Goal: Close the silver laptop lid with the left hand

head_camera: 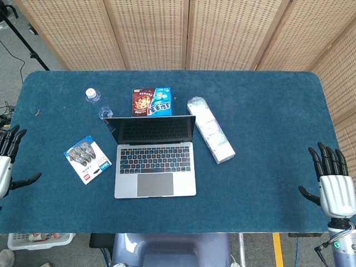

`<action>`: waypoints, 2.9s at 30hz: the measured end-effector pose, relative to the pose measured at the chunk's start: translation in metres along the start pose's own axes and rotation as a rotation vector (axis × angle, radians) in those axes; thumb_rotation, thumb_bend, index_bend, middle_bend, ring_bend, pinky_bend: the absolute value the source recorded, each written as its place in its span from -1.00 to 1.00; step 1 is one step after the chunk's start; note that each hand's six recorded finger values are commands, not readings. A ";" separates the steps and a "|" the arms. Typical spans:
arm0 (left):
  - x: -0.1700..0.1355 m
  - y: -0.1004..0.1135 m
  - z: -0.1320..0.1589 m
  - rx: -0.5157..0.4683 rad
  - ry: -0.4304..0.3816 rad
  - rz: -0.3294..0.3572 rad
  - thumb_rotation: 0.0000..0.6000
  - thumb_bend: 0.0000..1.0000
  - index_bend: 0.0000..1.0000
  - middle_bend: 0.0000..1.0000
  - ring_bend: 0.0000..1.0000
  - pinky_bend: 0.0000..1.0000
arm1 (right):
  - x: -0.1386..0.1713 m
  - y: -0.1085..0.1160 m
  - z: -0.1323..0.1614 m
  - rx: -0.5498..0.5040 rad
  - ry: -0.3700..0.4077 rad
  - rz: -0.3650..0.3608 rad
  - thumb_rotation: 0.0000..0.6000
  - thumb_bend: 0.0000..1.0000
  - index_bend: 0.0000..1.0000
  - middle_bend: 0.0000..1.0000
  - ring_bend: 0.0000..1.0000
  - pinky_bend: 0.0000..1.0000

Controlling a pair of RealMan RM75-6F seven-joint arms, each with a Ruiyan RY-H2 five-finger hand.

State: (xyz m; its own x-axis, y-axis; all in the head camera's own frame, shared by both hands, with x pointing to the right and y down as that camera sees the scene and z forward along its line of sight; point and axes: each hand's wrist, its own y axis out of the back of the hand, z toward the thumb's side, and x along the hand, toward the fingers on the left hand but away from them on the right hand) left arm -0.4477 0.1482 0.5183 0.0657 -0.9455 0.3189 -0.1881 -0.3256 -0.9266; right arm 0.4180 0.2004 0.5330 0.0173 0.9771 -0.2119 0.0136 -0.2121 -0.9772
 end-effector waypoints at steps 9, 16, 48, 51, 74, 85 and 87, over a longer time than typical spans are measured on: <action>0.065 0.003 0.054 -0.073 -0.145 -0.175 -0.40 -1.00 -0.91 -1.00 -1.00 -1.00 | -0.002 0.000 -0.005 0.007 -0.021 -0.001 1.00 -1.00 -1.00 -1.00 -1.00 -1.00; 0.117 0.005 0.100 -0.094 -0.248 -0.272 -0.50 -1.00 -0.89 -1.00 -1.00 -1.00 | -0.004 -0.004 -0.009 0.020 -0.036 0.009 1.00 -1.00 -1.00 -1.00 -1.00 -1.00; 0.213 -0.072 0.217 -0.186 -0.340 -0.590 -0.69 -1.00 -0.42 -0.82 -0.72 -0.46 | -0.009 -0.005 -0.025 0.047 -0.092 0.003 1.00 -1.00 -1.00 -1.00 -1.00 -1.00; 0.211 -0.077 0.225 -0.181 -0.357 -0.610 -0.70 -1.00 -0.41 -0.80 -0.68 -0.45 | -0.009 -0.004 -0.025 0.047 -0.091 0.000 1.00 -1.00 -1.00 -1.00 -1.00 -1.00; 0.190 -0.089 0.239 -0.127 -0.449 -0.583 -0.71 -1.00 0.06 -0.26 -0.13 0.04 | -0.008 -0.005 -0.023 0.044 -0.083 0.005 1.00 -1.00 -1.00 -1.00 -1.00 -1.00; 0.159 -0.109 0.240 -0.140 -0.481 -0.645 -0.71 -1.00 0.06 -0.26 -0.13 0.04 | -0.008 -0.007 -0.021 0.048 -0.078 0.008 1.00 -1.00 -1.00 -1.00 -1.00 -1.00; 0.153 -0.115 0.238 -0.144 -0.485 -0.653 -0.71 -1.00 0.06 -0.26 -0.13 0.04 | -0.008 -0.007 -0.021 0.048 -0.077 0.009 1.00 -1.00 -1.00 -1.00 -1.00 -1.00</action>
State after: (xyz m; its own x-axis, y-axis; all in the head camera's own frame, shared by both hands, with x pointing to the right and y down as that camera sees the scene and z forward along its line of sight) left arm -0.1825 0.0416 0.6259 0.6153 -0.4711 0.6320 -0.0874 -0.8376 -0.5393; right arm 0.4385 0.1939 0.5415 -0.0601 0.9738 -0.2192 -0.0338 -0.2214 -0.9746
